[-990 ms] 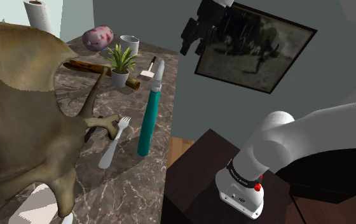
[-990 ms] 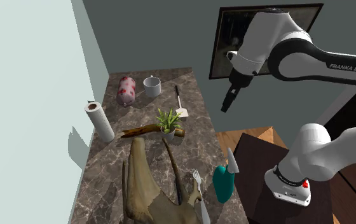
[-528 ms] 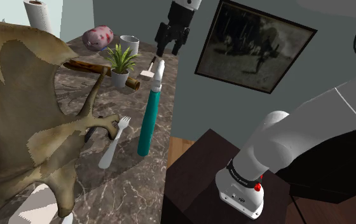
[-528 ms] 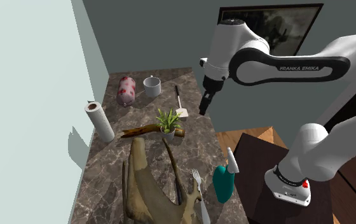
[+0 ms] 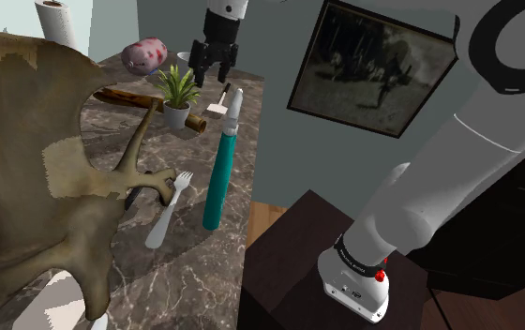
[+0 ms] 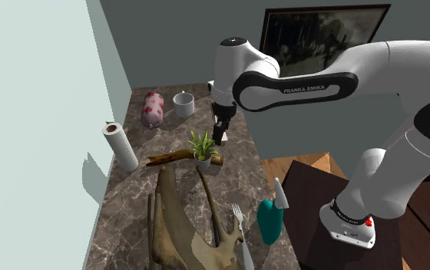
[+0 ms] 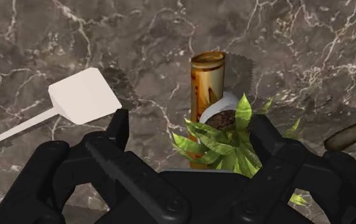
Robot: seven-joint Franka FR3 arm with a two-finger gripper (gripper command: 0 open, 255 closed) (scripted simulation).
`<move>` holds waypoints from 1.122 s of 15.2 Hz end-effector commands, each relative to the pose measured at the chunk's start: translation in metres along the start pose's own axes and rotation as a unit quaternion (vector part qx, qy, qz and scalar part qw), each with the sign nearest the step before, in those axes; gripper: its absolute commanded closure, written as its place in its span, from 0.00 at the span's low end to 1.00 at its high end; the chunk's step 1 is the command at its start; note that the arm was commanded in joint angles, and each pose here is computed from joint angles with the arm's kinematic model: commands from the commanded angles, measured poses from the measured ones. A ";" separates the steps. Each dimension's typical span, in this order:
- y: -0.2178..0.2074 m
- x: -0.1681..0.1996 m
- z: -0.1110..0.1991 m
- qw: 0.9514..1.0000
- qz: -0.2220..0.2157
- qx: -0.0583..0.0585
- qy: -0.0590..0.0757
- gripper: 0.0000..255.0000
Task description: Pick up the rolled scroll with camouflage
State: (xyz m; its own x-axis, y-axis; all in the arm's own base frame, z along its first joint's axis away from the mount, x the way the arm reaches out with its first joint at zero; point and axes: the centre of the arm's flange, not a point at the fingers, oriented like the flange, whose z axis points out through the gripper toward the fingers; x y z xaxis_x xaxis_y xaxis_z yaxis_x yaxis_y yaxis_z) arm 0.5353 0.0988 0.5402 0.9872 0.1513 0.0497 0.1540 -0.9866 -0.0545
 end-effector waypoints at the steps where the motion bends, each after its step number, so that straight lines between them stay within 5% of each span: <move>1: -0.005 0.027 0.015 1.000 -0.013 -0.002 -0.006 0.00; 9: -0.037 0.119 0.071 0.997 -0.064 -0.009 -0.030 0.00; 17: -0.037 0.122 0.111 0.997 -0.067 -0.009 -0.031 0.00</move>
State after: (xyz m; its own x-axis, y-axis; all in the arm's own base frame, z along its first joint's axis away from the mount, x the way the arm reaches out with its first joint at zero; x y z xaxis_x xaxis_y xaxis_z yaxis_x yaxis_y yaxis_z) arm 0.6553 0.1597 0.4429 0.9588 0.2839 -0.0070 0.2836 -0.9584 -0.0330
